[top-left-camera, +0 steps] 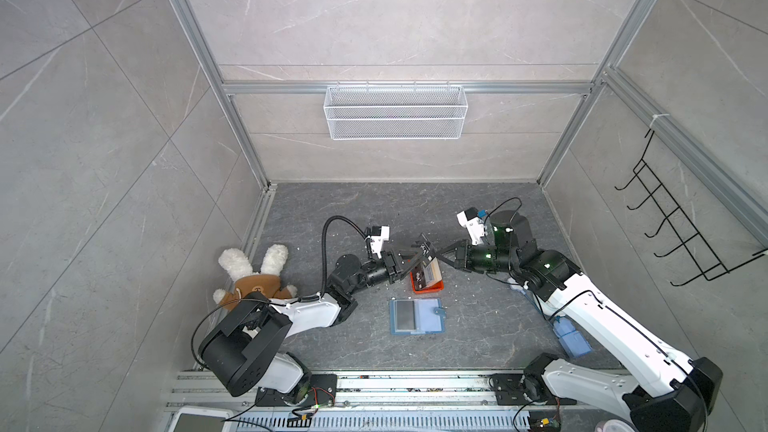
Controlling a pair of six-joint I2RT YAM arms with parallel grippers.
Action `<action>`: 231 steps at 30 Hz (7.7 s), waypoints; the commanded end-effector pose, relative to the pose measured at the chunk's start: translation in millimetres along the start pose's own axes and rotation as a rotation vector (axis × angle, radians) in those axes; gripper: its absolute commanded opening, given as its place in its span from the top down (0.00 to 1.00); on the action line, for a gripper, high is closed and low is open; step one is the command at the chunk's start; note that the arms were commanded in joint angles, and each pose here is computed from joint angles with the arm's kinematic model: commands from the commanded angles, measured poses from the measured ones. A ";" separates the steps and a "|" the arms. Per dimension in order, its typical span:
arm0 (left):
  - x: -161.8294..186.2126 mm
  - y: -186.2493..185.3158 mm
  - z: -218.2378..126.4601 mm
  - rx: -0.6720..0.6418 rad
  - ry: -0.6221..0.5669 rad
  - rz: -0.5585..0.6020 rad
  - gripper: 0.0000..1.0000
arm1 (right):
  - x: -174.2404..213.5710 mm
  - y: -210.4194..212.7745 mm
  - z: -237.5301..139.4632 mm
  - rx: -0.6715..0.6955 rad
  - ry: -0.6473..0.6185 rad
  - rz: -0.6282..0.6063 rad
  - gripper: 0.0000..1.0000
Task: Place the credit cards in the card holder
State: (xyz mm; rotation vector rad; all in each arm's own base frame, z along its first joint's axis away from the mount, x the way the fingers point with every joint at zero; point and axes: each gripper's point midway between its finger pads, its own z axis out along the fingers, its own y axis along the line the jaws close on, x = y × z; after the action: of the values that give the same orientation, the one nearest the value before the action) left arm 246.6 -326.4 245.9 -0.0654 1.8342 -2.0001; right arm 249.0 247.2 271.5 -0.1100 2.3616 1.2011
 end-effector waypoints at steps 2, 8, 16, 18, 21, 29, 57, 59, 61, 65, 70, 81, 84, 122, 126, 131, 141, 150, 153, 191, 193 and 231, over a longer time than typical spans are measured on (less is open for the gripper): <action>-7.5 -36.2 5.9 0.109 -0.013 0.048 0.50 | -1.6 6.2 -3.1 -0.034 -0.012 0.006 1.00; -10.9 -40.0 6.8 0.117 -0.026 0.049 0.70 | 5.6 -4.4 1.8 -0.019 -0.003 0.027 1.00; -9.9 -24.0 9.3 0.064 -0.021 0.041 1.00 | 11.0 -13.1 5.9 -0.006 0.005 0.038 1.00; -9.4 -18.3 8.3 0.046 -0.024 0.041 1.00 | 12.4 -15.1 5.6 0.000 0.006 0.037 0.95; -7.2 -10.7 6.7 0.023 -0.019 0.037 1.00 | 15.0 -17.9 5.0 0.006 0.008 0.034 0.92; 3.8 13.4 -1.4 -0.057 0.014 0.026 1.00 | 25.9 -29.3 2.6 0.031 0.007 0.030 0.82; 78.8 86.1 -81.9 -0.495 0.093 0.059 1.00 | 131.6 -135.9 31.2 0.327 0.114 0.070 0.78; 83.3 91.5 -81.3 -0.517 0.093 0.075 1.00 | 137.5 -141.8 36.2 0.332 0.127 0.083 0.79; 87.0 96.5 -80.6 -0.540 0.088 0.094 1.00 | 141.9 -145.9 39.6 0.337 0.138 0.090 0.79; 96.3 108.3 -78.2 -0.571 0.086 0.115 1.00 | 147.8 -157.3 44.1 0.363 0.147 0.105 0.81; 106.0 121.8 -73.0 -0.604 0.125 0.120 1.00 | 157.2 -166.3 52.4 0.371 0.176 0.133 0.82; 113.7 136.3 -71.4 -0.639 0.156 0.123 1.00 | 169.0 -180.9 61.6 0.395 0.208 0.161 0.85; 115.1 138.7 -72.0 -0.647 0.164 0.123 1.00 | 173.0 -186.8 63.7 0.411 0.217 0.172 0.86; 119.9 137.2 -64.6 -0.638 0.206 0.120 1.00 | 174.9 -190.6 67.8 0.405 0.166 0.109 0.92; 120.4 138.6 -65.0 -0.643 0.208 0.117 1.00 | 175.3 -192.5 68.5 0.420 0.171 0.101 0.93; 120.4 140.5 -64.2 -0.647 0.209 0.116 1.00 | 175.9 -191.8 70.5 0.432 0.183 0.084 0.94; 123.3 140.6 -59.9 -0.643 0.225 0.098 1.00 | 181.2 -196.3 71.1 0.440 0.191 0.090 0.96; 122.1 138.8 -57.7 -0.633 0.222 0.089 1.00 | 184.0 -195.9 72.3 0.424 0.194 0.099 0.97; 120.6 140.0 -61.8 -0.643 0.221 0.089 1.00 | 185.2 -198.4 71.9 0.432 0.194 0.102 0.97; 117.3 173.9 -73.2 -0.688 0.252 -0.002 1.00 | 191.2 -204.6 70.4 0.455 0.214 0.110 0.98; 118.3 175.0 -73.0 -0.685 0.257 -0.010 1.00 | 191.5 -204.5 70.3 0.455 0.215 0.109 0.98; 130.8 201.6 -73.5 -0.777 0.320 -0.126 0.83 | 194.6 -213.0 63.9 0.507 0.223 0.098 0.98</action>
State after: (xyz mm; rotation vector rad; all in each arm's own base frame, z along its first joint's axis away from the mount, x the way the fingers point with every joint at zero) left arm 164.4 -317.4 24.3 -0.0740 2.6853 -1.4031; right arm 178.2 216.2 15.7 0.0368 2.7284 0.7611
